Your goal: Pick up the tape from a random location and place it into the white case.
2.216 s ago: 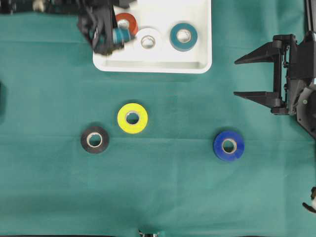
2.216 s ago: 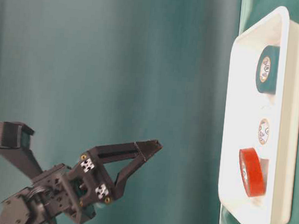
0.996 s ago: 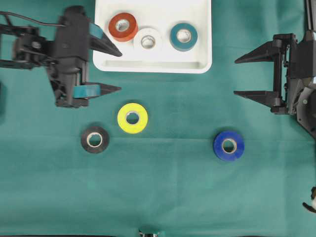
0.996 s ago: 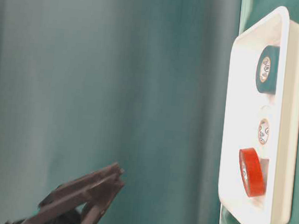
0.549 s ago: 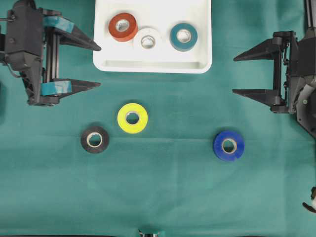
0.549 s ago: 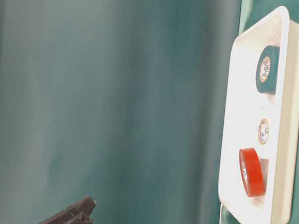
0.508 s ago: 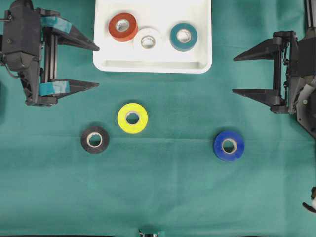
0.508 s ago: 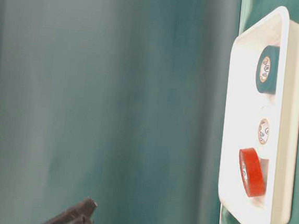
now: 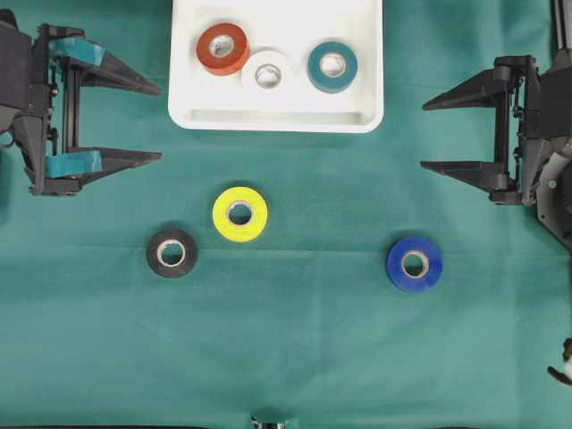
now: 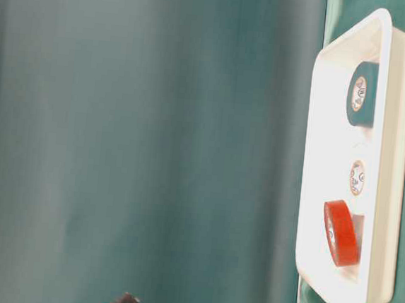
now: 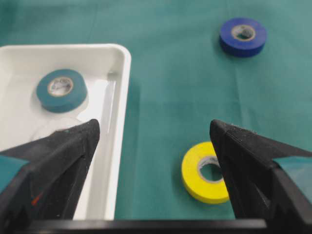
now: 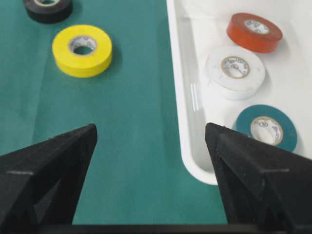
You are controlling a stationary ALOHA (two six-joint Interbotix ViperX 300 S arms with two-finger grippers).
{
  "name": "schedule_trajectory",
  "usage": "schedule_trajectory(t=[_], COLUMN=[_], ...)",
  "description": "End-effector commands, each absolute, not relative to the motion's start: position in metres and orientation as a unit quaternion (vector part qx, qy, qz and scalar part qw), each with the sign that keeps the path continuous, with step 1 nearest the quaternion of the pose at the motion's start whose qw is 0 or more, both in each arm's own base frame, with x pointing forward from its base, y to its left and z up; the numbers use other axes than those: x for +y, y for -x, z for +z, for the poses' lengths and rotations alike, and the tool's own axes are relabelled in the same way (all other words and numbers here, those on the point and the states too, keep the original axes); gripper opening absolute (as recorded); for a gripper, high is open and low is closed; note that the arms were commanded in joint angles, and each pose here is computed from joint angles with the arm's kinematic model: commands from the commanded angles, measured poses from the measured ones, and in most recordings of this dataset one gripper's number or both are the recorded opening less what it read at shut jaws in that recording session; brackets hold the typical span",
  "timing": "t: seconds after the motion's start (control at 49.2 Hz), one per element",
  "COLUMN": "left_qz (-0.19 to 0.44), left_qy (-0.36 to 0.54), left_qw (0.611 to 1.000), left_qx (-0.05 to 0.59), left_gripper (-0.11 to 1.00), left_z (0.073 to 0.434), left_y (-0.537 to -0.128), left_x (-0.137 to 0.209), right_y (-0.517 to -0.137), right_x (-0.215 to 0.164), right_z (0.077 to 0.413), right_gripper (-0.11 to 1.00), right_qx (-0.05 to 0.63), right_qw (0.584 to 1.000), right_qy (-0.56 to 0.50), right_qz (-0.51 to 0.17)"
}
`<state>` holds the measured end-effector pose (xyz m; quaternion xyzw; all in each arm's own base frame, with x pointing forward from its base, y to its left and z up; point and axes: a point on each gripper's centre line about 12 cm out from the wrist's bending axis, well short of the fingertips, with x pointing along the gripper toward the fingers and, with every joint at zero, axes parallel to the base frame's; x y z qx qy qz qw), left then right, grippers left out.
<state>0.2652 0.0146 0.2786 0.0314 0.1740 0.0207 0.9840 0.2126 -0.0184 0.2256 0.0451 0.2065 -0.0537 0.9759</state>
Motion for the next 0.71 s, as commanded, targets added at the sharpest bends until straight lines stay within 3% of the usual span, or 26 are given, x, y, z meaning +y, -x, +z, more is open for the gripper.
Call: schedule_trajectory(t=[0.0,0.691], left_qz=[0.022,0.017], left_qy=[-0.031,-0.034], left_qw=[0.987,0.989], left_qx=[0.156,0.144], left_gripper=[0.97,0.97], left_z=[0.283,0.269], left_y=[-0.266,-0.261], left_x=[0.015,0.012], right_y=[-0.217,-0.217], right_x=[-0.019,-0.019], right_z=[0.235,0.236], right_gripper=[0.85,0.85], right_qx=[0.193,0.190], right_qw=[0.979,0.979], right_qy=[-0.042,-0.042], right_qz=[-0.053,-0.052])
